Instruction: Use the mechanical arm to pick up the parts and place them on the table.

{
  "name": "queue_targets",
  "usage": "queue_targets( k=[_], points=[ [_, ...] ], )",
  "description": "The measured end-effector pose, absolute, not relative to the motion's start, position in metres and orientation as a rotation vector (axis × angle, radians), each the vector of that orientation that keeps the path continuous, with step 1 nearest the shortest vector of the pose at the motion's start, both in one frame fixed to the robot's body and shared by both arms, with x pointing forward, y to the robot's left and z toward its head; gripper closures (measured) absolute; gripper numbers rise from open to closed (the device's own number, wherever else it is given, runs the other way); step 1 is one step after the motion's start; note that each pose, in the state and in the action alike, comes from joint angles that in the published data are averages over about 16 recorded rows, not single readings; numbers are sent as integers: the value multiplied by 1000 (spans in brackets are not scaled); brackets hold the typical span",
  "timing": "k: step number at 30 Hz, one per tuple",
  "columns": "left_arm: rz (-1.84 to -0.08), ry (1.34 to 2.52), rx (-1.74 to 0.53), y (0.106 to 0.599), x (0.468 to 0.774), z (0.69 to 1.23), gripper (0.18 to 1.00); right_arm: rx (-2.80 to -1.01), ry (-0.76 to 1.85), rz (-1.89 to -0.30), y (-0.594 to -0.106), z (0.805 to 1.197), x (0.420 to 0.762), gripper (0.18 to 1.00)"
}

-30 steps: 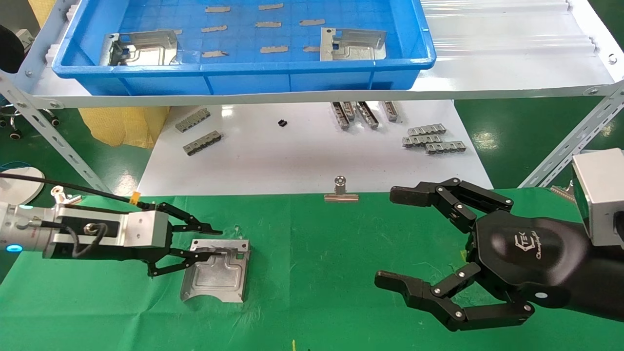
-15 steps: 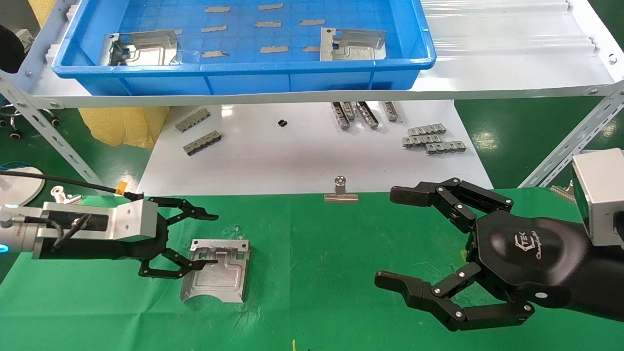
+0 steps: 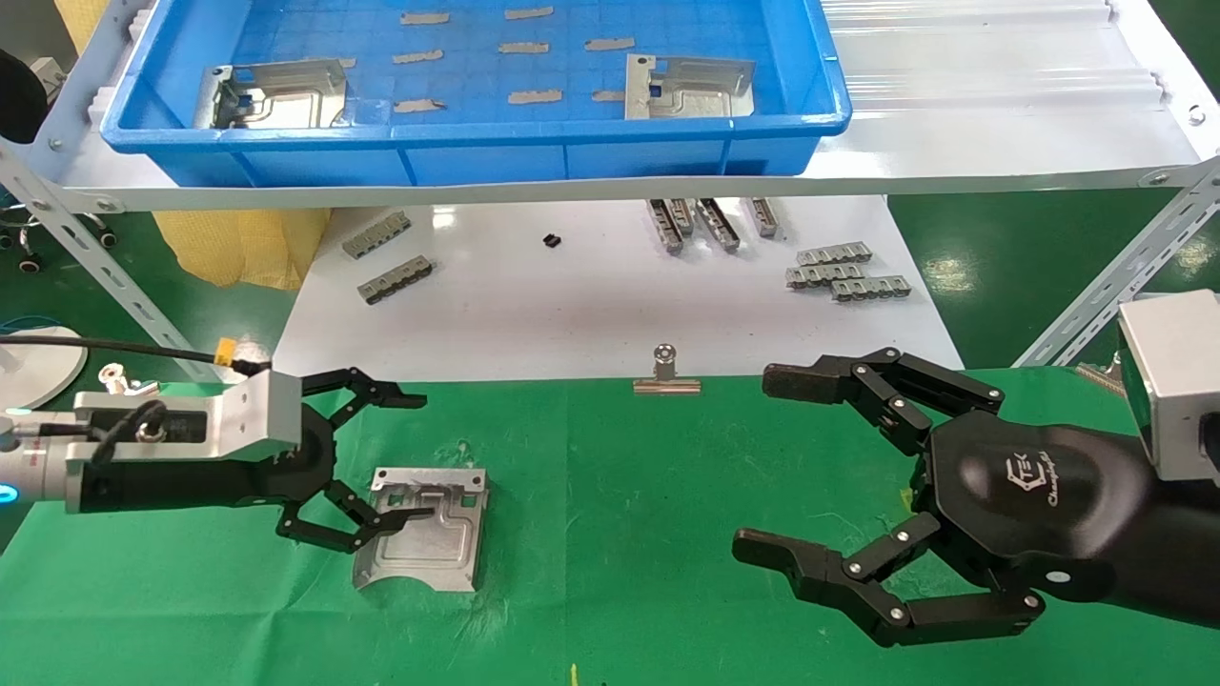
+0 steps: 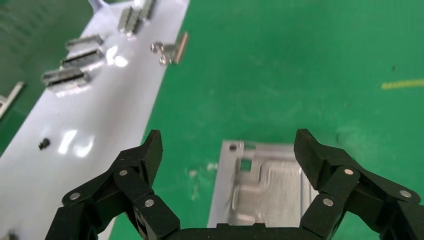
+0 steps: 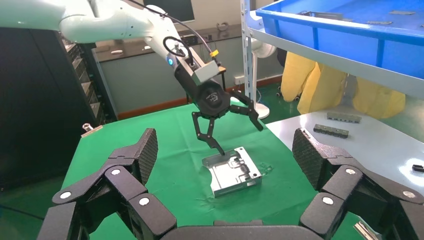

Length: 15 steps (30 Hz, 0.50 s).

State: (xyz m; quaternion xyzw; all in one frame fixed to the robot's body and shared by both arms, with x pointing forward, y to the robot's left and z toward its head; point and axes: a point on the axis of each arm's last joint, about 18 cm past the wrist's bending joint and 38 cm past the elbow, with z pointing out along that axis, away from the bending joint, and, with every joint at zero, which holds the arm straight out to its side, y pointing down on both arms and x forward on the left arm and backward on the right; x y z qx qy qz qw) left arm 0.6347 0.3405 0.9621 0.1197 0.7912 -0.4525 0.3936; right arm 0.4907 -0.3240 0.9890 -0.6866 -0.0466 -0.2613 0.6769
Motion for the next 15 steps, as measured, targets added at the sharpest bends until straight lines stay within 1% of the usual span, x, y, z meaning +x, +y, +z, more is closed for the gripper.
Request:
queue_targets(
  k=[5, 15],
  points=[
    [-1222, 1977, 285, 337, 627, 965, 224, -1543, -105, -587, -324, 989, 491, 179],
    [-1366, 1925, 257, 330, 606, 971, 186, -1543, -105, -587, -324, 989, 491, 179]
  ],
)
